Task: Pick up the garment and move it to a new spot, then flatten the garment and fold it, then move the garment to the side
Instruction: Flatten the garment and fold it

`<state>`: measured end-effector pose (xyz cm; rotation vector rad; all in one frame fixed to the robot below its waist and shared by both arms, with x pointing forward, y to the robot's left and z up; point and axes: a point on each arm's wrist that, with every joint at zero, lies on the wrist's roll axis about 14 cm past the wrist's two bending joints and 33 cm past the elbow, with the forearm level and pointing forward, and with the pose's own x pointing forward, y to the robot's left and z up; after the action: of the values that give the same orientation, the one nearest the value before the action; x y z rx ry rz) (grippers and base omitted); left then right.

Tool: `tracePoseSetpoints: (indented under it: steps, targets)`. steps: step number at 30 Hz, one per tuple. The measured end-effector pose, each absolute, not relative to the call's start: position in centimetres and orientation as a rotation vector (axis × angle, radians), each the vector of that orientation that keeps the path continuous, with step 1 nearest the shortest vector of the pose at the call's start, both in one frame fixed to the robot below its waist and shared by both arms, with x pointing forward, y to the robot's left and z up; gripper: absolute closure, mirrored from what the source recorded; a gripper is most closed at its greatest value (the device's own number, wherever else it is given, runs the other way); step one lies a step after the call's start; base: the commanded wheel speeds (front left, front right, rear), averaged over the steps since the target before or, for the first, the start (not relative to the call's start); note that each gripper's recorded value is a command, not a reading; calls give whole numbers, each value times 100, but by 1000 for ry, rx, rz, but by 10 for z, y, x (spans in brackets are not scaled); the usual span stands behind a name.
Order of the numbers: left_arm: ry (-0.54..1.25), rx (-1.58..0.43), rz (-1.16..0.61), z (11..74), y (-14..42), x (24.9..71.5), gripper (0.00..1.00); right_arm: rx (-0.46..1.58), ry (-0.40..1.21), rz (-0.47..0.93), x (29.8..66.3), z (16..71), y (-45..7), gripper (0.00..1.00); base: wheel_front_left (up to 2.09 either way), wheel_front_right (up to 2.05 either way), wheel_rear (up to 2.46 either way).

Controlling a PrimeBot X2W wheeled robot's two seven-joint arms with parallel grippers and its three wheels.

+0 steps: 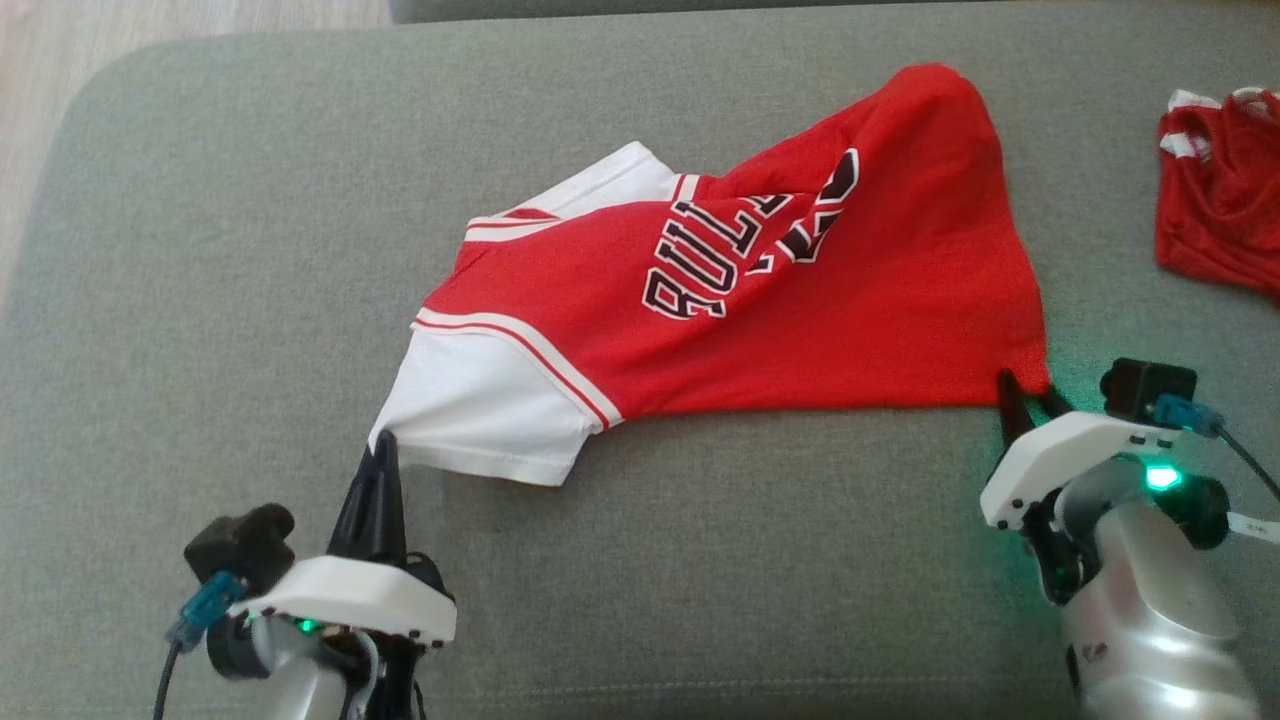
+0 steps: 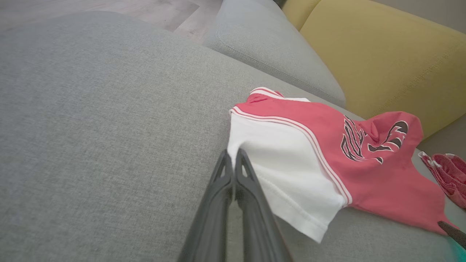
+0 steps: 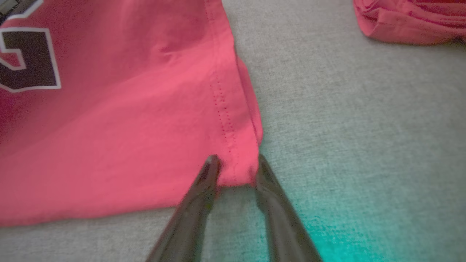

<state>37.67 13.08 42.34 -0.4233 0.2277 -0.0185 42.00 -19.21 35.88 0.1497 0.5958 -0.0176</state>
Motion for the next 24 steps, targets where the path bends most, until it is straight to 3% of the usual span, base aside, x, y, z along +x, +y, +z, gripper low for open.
tracePoseSetpoints:
  steps: [1, 6, 11, 18, 24]
  targets:
    - [225, -423, -20, 424, 130, 377, 100, 154, 596, -17, 419, 359, -192, 100, 0, 0, 0]
    - [197, -425, -33, 434, 128, 378, 100, 196, 533, -22, 419, 368, -189, 100, 0, 0, 0]
    - [99, -433, -66, 466, 126, 387, 100, 214, 326, 7, 433, 412, -181, 100, 0, 0, 0]
    - [-157, -387, -162, 554, 122, 391, 100, 194, -9, 85, 445, 517, -168, 100, 0, 0, 0]
    - [-412, -299, -270, 653, 114, 375, 100, 191, -302, 123, 420, 619, -173, 100, 0, 0, 0]
